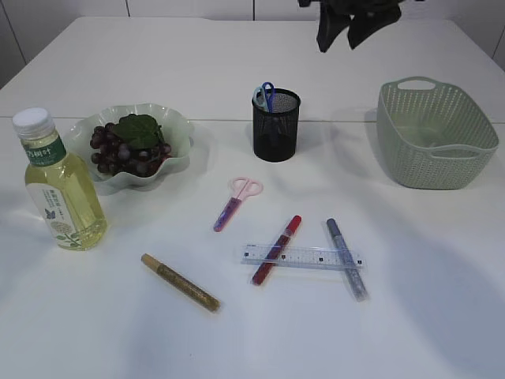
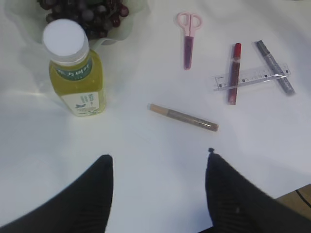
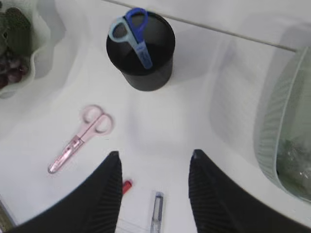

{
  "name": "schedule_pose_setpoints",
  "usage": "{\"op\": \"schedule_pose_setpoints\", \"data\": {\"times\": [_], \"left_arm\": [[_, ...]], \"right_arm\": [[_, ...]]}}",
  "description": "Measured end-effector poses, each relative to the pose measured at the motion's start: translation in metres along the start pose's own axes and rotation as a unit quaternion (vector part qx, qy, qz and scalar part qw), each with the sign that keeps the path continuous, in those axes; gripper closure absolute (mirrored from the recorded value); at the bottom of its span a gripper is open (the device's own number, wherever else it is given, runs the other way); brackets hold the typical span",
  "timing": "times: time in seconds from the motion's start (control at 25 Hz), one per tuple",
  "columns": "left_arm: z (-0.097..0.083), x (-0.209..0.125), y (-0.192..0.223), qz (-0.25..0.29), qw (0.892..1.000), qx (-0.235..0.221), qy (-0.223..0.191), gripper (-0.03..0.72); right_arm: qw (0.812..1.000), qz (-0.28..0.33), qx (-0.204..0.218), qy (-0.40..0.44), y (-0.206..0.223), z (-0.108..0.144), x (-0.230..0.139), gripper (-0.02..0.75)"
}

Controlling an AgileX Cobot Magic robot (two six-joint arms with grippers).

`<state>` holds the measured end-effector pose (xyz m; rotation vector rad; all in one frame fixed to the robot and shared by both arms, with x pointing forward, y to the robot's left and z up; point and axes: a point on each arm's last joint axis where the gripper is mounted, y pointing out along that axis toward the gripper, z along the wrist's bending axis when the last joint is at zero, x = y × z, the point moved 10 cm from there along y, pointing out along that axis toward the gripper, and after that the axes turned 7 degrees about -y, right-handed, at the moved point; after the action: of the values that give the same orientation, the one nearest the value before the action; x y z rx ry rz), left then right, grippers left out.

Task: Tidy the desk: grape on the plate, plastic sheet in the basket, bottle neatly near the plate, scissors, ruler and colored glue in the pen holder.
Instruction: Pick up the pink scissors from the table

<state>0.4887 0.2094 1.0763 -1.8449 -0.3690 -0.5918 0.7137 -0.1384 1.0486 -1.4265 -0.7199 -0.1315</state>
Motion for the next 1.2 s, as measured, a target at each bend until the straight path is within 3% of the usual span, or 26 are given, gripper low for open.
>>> {"op": "schedule_pose_setpoints", "data": {"times": [0.36,0.56,0.84,1.04,1.2], "left_arm": [[-0.009,0.043,0.012,-0.007,0.999,-0.012,0.037,0.251],[-0.04,0.059,0.032,0.009,0.996,-0.04,0.077,0.251],[-0.077,0.081,0.082,0.048,0.99,-0.065,0.114,0.251],[-0.084,0.088,0.13,0.099,0.985,-0.053,0.128,0.253],[-0.084,0.087,0.169,0.137,0.983,-0.029,0.12,0.258]], "right_arm": [[0.997,0.051,-0.022,0.047,-0.018,-0.035,-0.052,0.372],[0.994,0.079,-0.034,0.066,-0.027,-0.05,-0.083,0.372],[0.982,0.17,-0.026,0.071,-0.009,-0.043,-0.151,0.374],[0.968,0.239,-0.018,0.073,0.01,-0.036,-0.198,0.374],[0.964,0.257,-0.016,0.073,0.015,-0.034,-0.211,0.374]]}}
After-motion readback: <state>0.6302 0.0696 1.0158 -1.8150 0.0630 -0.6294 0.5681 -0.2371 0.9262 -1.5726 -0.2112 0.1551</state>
